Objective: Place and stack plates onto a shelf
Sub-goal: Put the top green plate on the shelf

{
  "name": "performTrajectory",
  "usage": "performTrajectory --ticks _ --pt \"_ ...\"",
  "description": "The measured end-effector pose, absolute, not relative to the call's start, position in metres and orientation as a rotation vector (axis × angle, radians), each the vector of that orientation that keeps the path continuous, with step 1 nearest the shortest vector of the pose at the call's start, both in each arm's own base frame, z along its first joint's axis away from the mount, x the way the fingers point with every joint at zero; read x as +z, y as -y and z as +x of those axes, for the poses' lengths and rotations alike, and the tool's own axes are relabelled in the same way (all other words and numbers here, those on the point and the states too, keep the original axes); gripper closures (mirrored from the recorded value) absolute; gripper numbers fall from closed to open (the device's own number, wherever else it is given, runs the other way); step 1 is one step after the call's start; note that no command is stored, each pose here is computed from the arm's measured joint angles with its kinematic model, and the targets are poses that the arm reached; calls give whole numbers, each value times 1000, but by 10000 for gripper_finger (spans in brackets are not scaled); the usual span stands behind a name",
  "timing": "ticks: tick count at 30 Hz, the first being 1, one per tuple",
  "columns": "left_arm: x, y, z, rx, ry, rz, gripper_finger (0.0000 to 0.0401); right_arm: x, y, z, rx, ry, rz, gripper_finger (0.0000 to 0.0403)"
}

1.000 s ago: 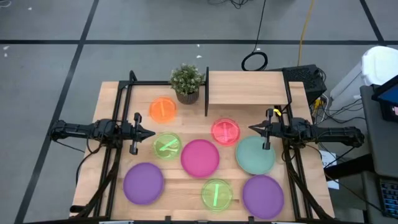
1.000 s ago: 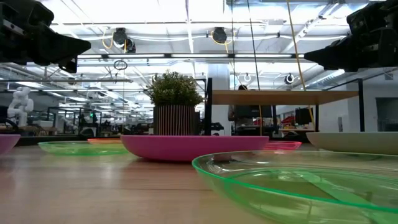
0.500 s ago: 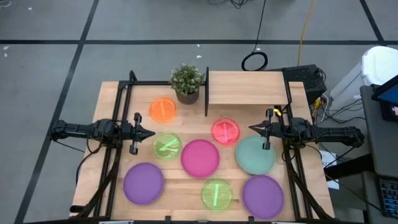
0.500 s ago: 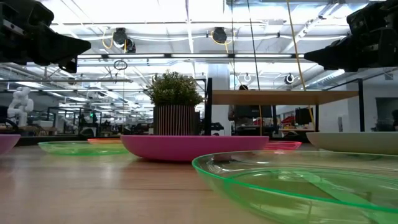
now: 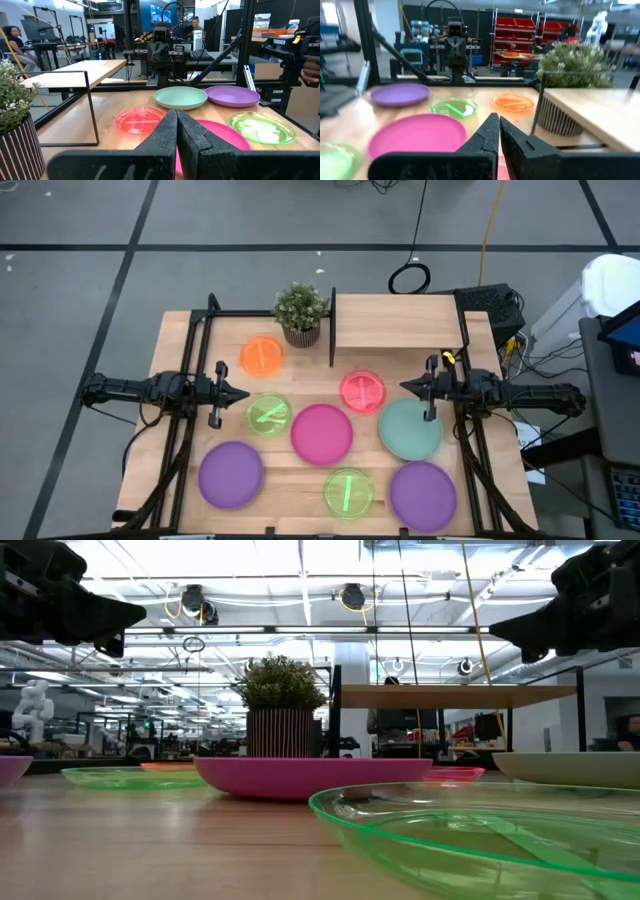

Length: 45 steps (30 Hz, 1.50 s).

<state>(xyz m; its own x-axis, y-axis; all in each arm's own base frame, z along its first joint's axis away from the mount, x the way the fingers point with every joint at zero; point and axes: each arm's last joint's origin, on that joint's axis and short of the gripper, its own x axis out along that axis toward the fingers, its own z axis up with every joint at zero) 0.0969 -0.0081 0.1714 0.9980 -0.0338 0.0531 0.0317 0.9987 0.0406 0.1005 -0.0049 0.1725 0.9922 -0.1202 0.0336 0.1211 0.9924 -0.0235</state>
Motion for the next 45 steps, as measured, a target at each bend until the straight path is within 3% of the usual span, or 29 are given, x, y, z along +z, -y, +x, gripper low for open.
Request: performTrajectory --ticks 7,22,45 --pt "171 8 97 -33 53 40 397 172 5 100 -118 36 114 403" --pt "171 8 97 -33 53 40 397 168 2 102 -20 -64 143 403" --pt "171 8 97 -33 54 40 397 330 1 102 5 -223 79 403"
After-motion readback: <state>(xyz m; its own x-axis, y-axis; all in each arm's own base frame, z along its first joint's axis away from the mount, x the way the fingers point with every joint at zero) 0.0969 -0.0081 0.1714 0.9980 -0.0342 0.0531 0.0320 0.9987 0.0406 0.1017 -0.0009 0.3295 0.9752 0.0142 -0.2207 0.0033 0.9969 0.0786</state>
